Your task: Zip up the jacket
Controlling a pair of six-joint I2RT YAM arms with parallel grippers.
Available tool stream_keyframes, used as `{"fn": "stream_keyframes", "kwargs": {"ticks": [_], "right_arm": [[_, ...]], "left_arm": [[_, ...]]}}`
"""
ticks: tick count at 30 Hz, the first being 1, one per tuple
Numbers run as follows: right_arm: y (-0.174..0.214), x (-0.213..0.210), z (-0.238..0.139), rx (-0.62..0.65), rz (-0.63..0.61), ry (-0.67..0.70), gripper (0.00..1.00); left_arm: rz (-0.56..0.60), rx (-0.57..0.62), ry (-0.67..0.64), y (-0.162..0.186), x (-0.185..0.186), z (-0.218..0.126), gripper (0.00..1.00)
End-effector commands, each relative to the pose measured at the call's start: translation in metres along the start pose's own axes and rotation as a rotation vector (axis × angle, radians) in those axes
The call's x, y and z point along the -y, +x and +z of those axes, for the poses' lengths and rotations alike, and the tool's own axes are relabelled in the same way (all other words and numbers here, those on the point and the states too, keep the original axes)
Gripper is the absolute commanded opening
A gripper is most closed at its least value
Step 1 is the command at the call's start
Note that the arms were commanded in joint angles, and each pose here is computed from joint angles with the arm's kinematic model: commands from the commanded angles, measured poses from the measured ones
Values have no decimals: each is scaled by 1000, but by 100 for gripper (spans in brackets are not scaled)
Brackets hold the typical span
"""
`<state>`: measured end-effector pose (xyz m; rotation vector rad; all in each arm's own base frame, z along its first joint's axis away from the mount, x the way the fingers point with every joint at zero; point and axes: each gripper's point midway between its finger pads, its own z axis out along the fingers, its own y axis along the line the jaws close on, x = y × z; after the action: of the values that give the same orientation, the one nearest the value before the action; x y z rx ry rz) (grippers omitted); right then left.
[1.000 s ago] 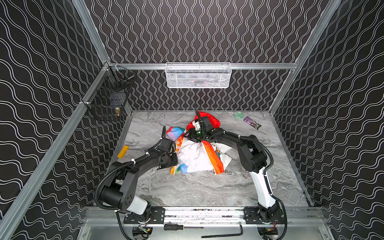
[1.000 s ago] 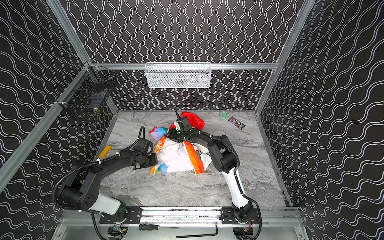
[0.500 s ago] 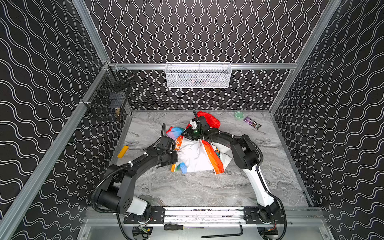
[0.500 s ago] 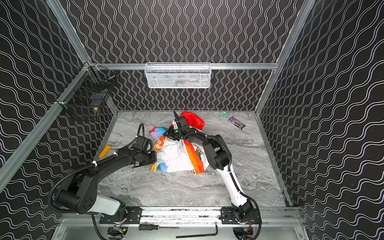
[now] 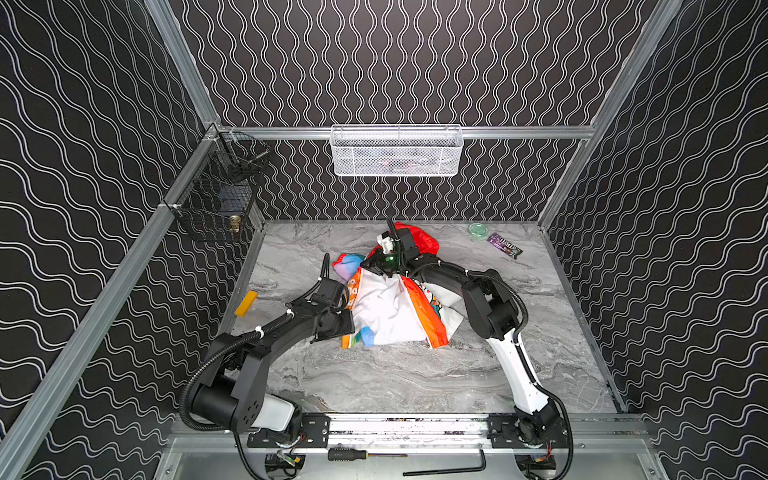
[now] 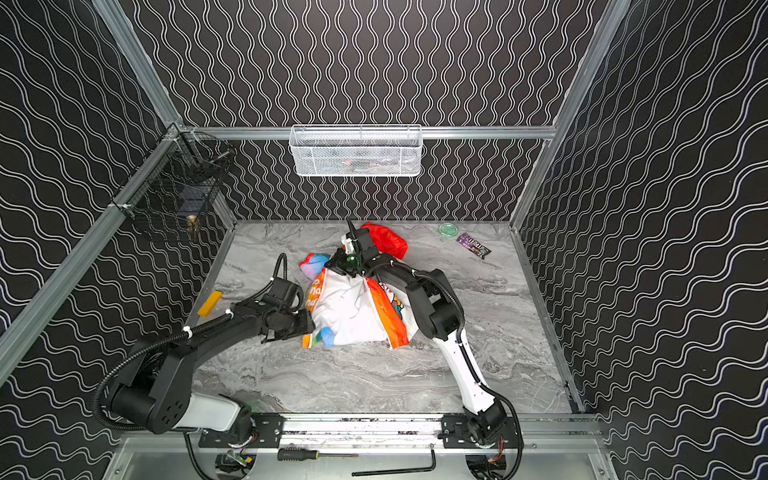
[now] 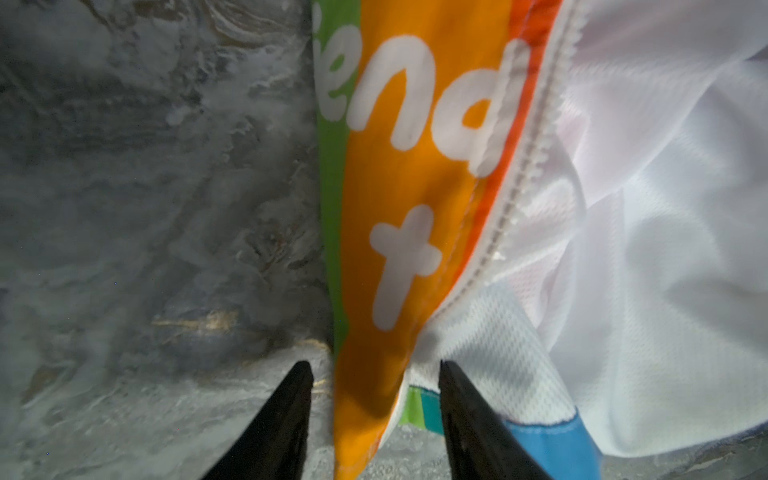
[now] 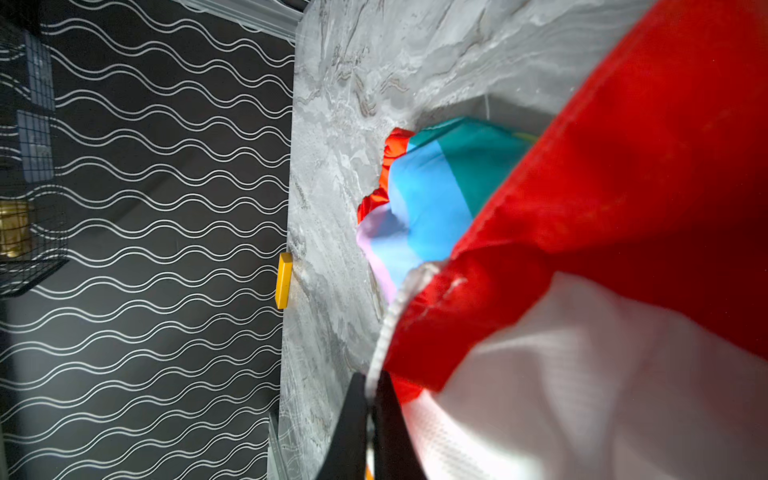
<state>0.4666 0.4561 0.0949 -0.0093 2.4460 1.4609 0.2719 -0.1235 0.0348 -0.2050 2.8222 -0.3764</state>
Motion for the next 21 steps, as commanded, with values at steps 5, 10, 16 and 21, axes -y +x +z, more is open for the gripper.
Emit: {"fn": "stream_keyframes", "kwargs": {"ticks": [5, 10, 16, 21], "right_arm": [[-4, -36, -6, 5, -32, -88, 2], [-4, -45, -9, 6, -40, -100, 2], [-8, -58, -14, 14, -54, -116, 2], [-10, -64, -18, 12, -70, -109, 2]], "left_arm": [[-10, 3, -15, 4, -5, -2, 40], [-6, 10, 3, 1, 0, -8, 18], [19, 34, 22, -7, 8, -26, 0], [47, 51, 63, -12, 19, -45, 0]]}}
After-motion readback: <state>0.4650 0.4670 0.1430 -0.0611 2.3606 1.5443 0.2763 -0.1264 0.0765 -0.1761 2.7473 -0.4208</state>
